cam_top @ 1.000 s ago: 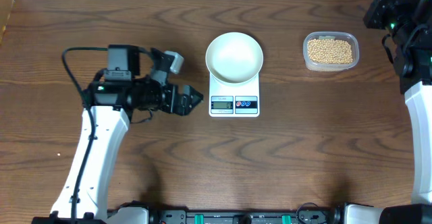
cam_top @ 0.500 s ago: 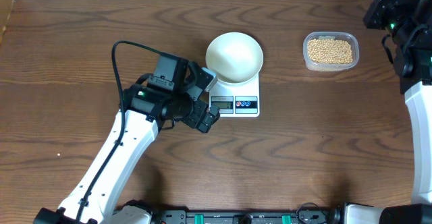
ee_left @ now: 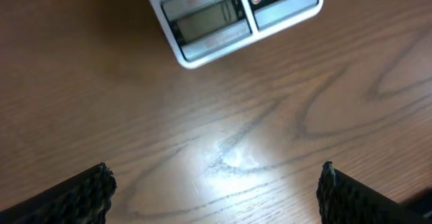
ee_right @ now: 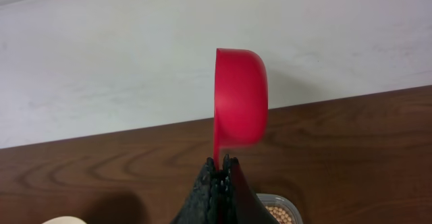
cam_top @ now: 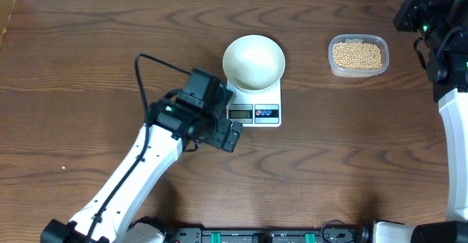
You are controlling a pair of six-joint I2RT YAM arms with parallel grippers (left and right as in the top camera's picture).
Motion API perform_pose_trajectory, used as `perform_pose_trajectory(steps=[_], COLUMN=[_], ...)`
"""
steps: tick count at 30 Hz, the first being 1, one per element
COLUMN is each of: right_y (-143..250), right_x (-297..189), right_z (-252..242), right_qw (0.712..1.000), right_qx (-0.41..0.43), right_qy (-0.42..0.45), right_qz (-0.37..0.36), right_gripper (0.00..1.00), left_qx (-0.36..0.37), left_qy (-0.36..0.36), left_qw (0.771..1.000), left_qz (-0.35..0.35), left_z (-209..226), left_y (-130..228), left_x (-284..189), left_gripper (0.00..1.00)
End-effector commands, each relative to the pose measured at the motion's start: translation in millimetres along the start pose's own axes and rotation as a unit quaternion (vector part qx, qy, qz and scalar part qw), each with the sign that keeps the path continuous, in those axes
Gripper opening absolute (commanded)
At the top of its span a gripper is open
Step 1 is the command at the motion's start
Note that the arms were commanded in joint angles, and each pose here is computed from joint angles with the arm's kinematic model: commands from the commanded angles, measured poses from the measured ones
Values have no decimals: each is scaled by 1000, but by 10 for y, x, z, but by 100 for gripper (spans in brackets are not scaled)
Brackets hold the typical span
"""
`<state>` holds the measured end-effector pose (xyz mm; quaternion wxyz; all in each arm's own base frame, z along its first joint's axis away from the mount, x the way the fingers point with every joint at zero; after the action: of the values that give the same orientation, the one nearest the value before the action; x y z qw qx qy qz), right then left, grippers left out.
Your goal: Scoop item into bowl and weigh 50g on scale
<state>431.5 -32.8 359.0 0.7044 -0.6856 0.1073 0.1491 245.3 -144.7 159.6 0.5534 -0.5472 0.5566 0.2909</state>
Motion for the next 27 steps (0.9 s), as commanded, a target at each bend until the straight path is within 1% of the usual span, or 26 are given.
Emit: perform_pose_trajectory(steps=[1, 4, 9, 11, 13, 19, 21, 23, 25, 27], right_y=[-72, -71, -65, -61, -61, -62, -61, -61, -61, -61], right_x=[-16, -16, -15, -15, -15, -15, -15, -15, -15, -15], right_z=[-11, -10, -10, -10, -10, -10, -10, -10, -10, -10], right_qw=[1000, 1000, 1000, 1000, 1000, 1000, 1000, 1000, 1000, 1000], right_qx=[-4, -4, -4, -3, -3, -4, -4, -4, -4, -4], right_qy=[0, 0, 0, 0, 0, 0, 0, 0, 0, 0], right_qz=[-8, -8, -6, -5, -6, -6, -6, -5, -5, -5], right_gripper=[1, 1, 1, 1, 1, 1, 1, 1, 1, 1], left_qx=[-11, -10, -10, -9, -7, 9, 38, 92, 163, 217], left_qy=[-33, -35, -36, -35, -32, -5, 0, 3, 3, 5], left_qw=[999, 999, 999, 999, 999, 995, 992, 985, 972, 959], left_qz=[10, -4, -1, -7, -20, -95, -122, -147, -167, -180], left_z=[115, 151, 183, 179, 169, 65, 6, -84, -198, -310], left_y=[93, 81, 104, 61, 2, -308, -398, -462, -480, -456], left_x=[144, 290, 451, 482, 498, 463, 410, 332, 236, 141], left_gripper=[98, 98, 98, 98, 98, 98, 98, 98, 98, 98])
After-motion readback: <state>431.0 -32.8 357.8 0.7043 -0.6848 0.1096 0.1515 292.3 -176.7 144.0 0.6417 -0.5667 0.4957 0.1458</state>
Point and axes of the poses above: each gripper's point midway between its finger pads, its own x axis out along the fingers, its own z axis along the line the jaws close on, y = z × x, the point moved 4 cm from there along -x, back along the fingers, and after that the axes turned 9 degrees about -x, right-handed, at the moved point
